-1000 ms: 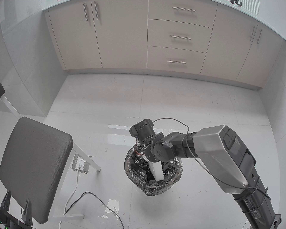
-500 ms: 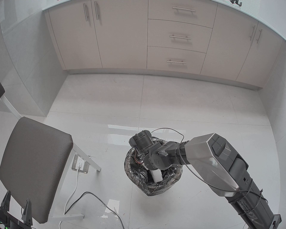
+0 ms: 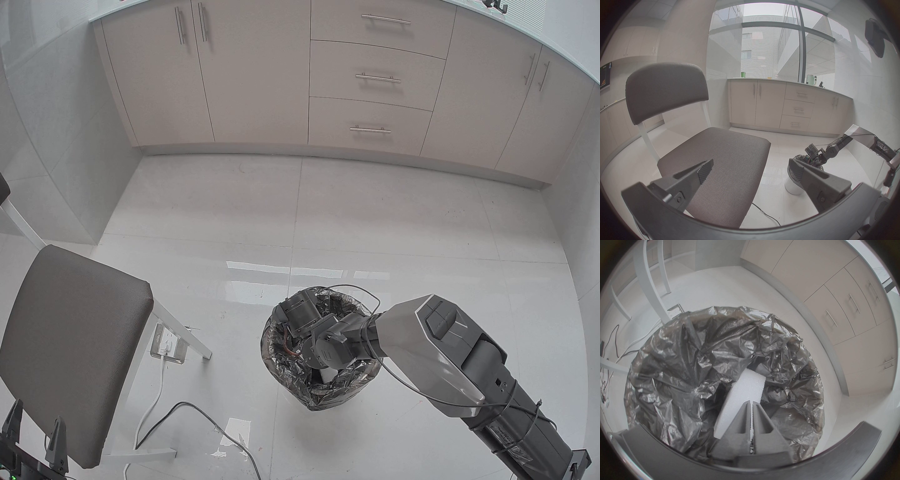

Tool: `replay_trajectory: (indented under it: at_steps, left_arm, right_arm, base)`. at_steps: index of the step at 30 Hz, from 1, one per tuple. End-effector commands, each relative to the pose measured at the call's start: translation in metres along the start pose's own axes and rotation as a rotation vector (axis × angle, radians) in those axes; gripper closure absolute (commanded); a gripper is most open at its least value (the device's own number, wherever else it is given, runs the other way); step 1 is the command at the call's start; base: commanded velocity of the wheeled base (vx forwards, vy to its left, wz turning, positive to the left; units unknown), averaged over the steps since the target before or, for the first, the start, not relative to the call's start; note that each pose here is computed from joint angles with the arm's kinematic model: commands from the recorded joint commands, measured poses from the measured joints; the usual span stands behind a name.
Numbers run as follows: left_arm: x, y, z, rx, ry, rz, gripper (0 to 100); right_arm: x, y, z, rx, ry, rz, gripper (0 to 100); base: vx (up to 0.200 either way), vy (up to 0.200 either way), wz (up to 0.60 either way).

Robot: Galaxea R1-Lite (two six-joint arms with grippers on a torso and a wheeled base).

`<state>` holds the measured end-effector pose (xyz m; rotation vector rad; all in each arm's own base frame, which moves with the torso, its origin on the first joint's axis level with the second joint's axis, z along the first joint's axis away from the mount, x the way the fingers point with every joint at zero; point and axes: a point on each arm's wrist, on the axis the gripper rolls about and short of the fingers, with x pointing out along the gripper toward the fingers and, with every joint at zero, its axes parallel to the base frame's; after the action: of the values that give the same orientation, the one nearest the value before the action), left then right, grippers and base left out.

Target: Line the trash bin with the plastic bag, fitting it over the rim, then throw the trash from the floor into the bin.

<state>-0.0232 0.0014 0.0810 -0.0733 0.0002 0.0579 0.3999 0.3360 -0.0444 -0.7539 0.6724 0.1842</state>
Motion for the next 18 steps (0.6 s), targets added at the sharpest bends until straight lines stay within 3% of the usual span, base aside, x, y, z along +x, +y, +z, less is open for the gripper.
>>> replay_trajectory:
  at_steps: [1, 12, 18]
  left_arm:
    - [-0.001, 0.0, 0.0, -0.001, -0.016, -0.001, 0]
    - [-0.001, 0.0, 0.0, -0.001, -0.016, -0.001, 0]
    - [-0.001, 0.0, 0.0, -0.001, -0.016, -0.001, 0]
  right_arm:
    - [0.006, 0.006, -0.005, -0.008, 0.008, 0.001, 100]
    - [-0.013, 0.003, 0.01, 0.006, -0.032, -0.032, 100]
    - [-0.007, 0.013, 0.002, -0.014, -0.013, -0.027, 100]
  base:
    - [0.0, 0.0, 0.0]
    - [0.0, 0.0, 0.0]
    - [0.0, 0.0, 0.0]
